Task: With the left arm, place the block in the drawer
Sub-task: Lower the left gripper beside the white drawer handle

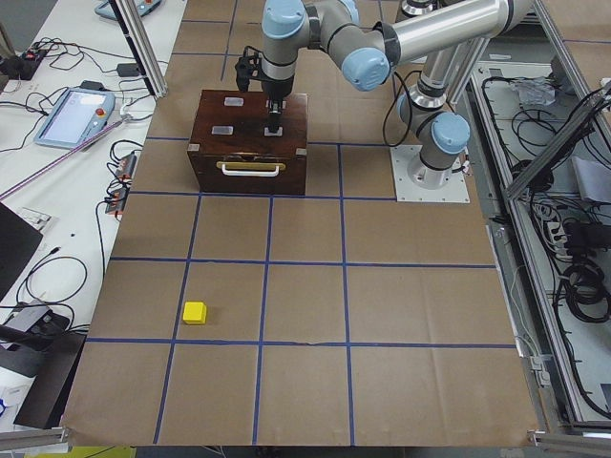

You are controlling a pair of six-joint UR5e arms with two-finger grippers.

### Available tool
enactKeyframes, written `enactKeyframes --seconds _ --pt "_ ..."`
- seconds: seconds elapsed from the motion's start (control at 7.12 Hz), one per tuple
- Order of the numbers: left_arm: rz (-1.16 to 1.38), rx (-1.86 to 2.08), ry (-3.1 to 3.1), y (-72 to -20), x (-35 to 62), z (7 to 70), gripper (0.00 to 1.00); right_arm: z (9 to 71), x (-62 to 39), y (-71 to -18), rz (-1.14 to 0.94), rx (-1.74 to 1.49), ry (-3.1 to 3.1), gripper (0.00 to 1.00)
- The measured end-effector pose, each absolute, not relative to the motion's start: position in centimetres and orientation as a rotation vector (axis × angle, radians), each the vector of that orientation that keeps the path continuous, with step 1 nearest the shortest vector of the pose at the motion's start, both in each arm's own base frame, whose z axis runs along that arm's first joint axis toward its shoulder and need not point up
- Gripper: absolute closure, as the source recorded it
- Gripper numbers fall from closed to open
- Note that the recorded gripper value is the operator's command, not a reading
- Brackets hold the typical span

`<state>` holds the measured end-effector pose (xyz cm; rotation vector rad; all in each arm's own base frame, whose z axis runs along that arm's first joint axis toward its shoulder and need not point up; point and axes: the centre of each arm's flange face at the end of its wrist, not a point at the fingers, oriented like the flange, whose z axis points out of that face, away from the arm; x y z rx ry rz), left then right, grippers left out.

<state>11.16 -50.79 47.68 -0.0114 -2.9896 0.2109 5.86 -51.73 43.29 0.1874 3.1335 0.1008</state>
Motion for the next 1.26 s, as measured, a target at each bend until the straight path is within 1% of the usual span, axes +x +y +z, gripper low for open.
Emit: enactKeyframes --seconds 0.56,1.26 --pt "0.224 0.006 -2.885 -51.7 19.7 43.6 0.01 43.3 5.9 -51.7 0.100 0.187 3.134 0.00" --pt "0.169 0.055 -2.817 -55.3 22.8 39.4 0.01 43.3 5.9 -51.7 0.102 0.187 3.133 0.00"
